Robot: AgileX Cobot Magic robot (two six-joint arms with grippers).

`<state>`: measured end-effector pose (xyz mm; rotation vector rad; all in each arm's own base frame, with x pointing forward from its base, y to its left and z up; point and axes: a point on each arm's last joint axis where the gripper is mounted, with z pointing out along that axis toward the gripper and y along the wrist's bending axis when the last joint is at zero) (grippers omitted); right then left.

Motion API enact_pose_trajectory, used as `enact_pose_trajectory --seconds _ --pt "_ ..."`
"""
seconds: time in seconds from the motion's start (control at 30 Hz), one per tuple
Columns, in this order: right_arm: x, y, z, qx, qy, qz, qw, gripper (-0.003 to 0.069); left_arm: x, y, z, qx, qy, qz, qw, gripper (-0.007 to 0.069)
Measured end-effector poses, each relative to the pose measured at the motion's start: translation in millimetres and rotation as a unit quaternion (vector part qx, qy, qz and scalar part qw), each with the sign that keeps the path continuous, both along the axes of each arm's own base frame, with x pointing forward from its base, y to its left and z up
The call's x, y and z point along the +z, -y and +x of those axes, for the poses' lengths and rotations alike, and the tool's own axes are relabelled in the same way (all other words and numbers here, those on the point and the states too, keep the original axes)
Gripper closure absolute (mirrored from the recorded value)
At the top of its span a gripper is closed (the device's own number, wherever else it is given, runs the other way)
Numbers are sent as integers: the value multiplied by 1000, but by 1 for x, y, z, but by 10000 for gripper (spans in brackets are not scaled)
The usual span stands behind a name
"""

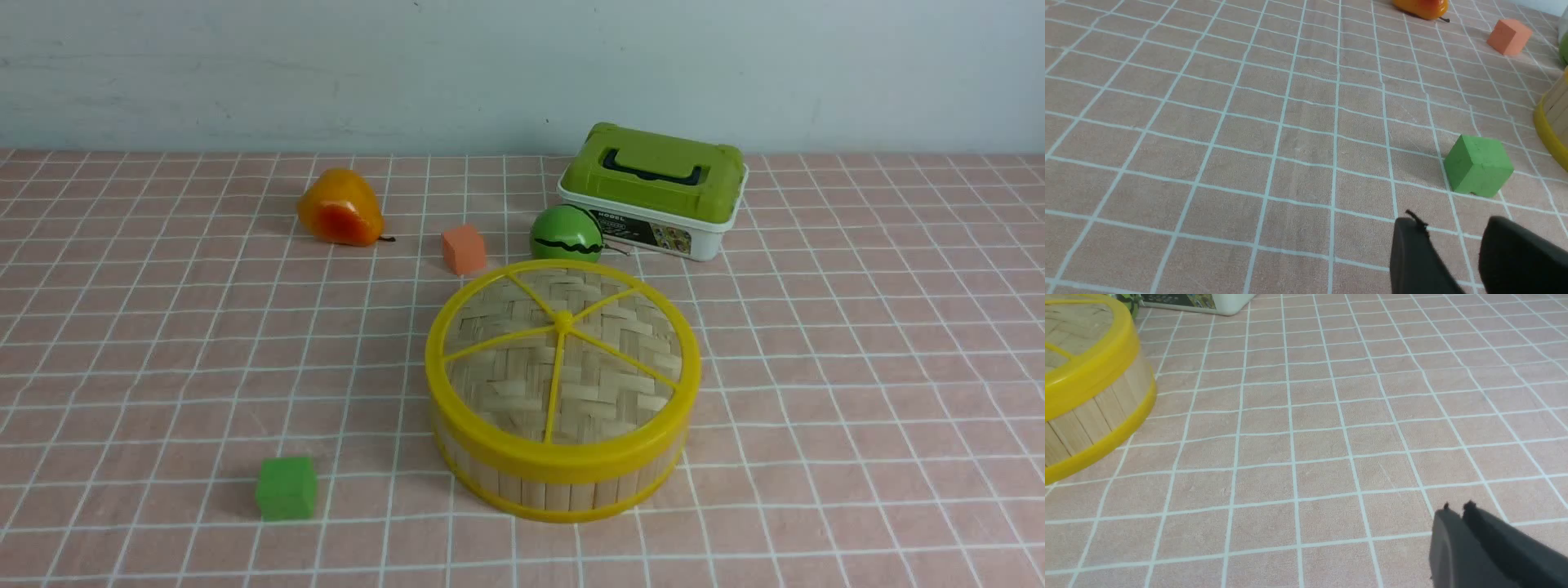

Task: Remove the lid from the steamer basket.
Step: Use the right arm to lift the lid of the steamer

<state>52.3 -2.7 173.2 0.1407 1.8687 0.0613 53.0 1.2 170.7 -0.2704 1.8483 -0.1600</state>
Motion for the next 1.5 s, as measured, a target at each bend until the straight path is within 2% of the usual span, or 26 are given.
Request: enact_pose_trajectory --seconds 1.5 --pt "0 0 0 0 0 0 1000 603 0 0 0 0 0 0 1000 386"
